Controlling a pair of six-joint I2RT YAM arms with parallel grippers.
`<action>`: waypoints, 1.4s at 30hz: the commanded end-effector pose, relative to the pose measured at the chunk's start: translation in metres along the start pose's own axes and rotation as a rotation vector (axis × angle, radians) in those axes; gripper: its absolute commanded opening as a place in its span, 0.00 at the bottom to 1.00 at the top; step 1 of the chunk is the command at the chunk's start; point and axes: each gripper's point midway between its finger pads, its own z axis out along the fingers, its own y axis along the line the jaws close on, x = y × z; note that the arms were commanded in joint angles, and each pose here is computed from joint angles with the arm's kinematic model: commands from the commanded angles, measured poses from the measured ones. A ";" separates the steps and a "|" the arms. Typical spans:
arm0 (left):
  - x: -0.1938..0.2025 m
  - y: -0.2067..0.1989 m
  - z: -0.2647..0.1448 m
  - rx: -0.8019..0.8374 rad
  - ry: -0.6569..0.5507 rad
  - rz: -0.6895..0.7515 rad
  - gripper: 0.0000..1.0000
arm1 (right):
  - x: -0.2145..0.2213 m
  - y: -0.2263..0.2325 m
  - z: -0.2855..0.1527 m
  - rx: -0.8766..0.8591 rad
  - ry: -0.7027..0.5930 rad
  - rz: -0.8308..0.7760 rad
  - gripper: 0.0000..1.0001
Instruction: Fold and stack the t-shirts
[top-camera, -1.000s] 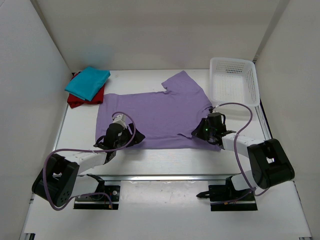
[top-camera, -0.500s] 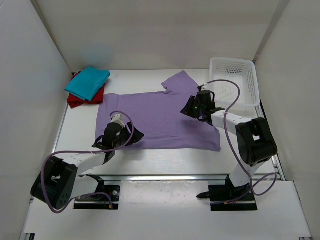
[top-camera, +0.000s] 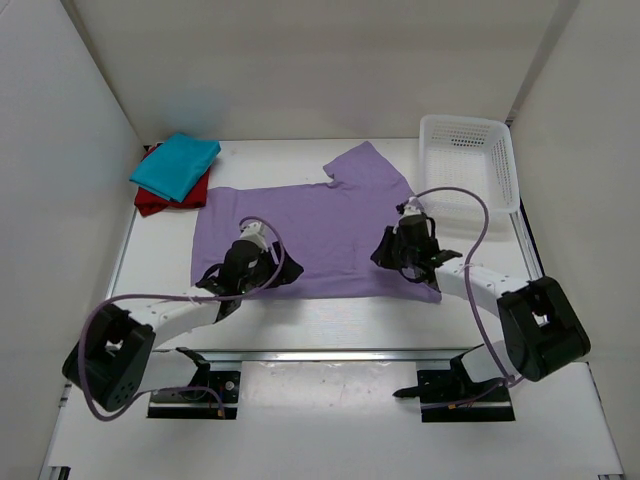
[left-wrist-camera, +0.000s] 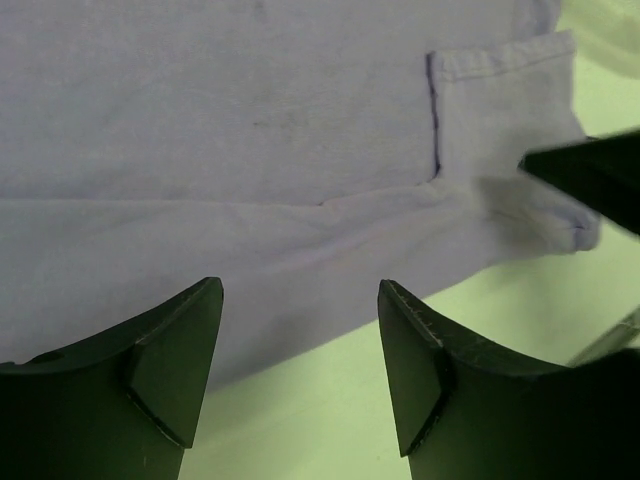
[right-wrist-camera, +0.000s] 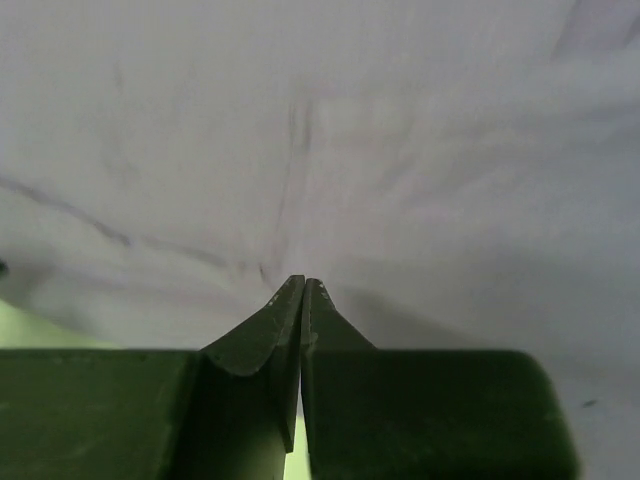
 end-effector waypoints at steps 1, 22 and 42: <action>0.007 0.003 0.012 -0.060 0.040 0.086 0.74 | 0.032 0.007 0.002 -0.005 0.059 -0.075 0.00; 0.118 0.040 -0.043 -0.100 0.248 -0.016 0.51 | 0.126 -0.015 -0.055 0.014 0.231 -0.087 0.00; -0.200 0.206 -0.001 -0.541 -0.234 -0.291 0.32 | 0.053 0.065 -0.013 -0.248 0.126 -0.139 0.02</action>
